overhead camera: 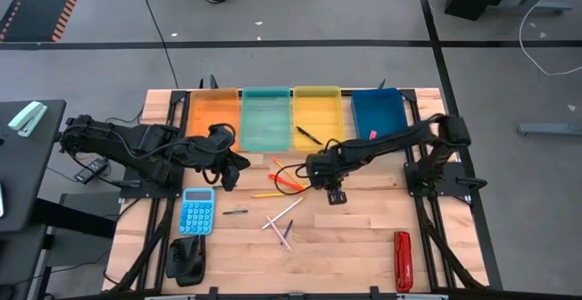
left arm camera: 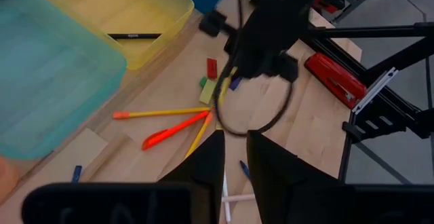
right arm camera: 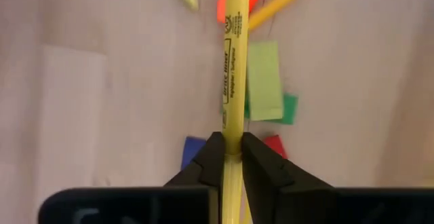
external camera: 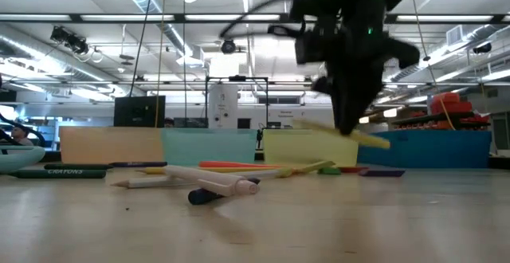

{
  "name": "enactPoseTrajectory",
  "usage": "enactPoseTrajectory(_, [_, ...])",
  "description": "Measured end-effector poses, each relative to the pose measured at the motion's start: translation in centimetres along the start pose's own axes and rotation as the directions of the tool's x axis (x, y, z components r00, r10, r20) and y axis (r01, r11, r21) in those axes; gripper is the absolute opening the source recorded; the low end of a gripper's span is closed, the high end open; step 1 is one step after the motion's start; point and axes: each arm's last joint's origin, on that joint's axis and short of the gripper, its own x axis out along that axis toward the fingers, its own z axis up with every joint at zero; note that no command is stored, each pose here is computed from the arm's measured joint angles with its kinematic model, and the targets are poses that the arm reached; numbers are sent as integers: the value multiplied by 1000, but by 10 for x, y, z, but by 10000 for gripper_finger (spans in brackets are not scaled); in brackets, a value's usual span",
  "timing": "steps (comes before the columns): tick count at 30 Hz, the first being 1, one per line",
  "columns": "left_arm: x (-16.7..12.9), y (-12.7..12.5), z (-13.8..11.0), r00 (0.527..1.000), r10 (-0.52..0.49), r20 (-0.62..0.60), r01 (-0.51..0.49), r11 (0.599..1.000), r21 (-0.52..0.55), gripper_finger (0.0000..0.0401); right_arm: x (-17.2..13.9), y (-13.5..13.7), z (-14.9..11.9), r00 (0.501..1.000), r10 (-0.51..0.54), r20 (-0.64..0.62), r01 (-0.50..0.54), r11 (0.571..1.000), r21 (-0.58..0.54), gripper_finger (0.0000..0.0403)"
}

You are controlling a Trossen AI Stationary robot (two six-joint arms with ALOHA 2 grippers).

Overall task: Sort crayons/erasers/pens/pencils in bins
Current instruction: Put the yellow pen into the yellow bin

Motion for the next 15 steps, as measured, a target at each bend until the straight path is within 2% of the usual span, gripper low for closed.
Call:
enactPoseTrajectory(4, [0, 0, 0, 1000, 0, 0, 0, 1000, 0, 72, -37, -9, -2, 987, -106, 118, 99, 993, 60, 40])
enactPoseTrajectory(8, [0, 0, 0, 1000, 8, 8, -8, 1000, 0, 67, -64, -41, -9, 964, -193, 185, 136, 950, 281, 40])
enactPoseTrajectory(12, [0, 0, 1, 1000, 18, 18, -18, 1000, 0, 69, -70, -86, -23, 953, -253, 169, 137, 852, 505, 40])
enactPoseTrajectory(15, [0, 0, 1, 1000, 18, 20, -18, 1000, 0, 72, -71, -122, -33, 937, -310, 161, 130, 738, 662, 40])
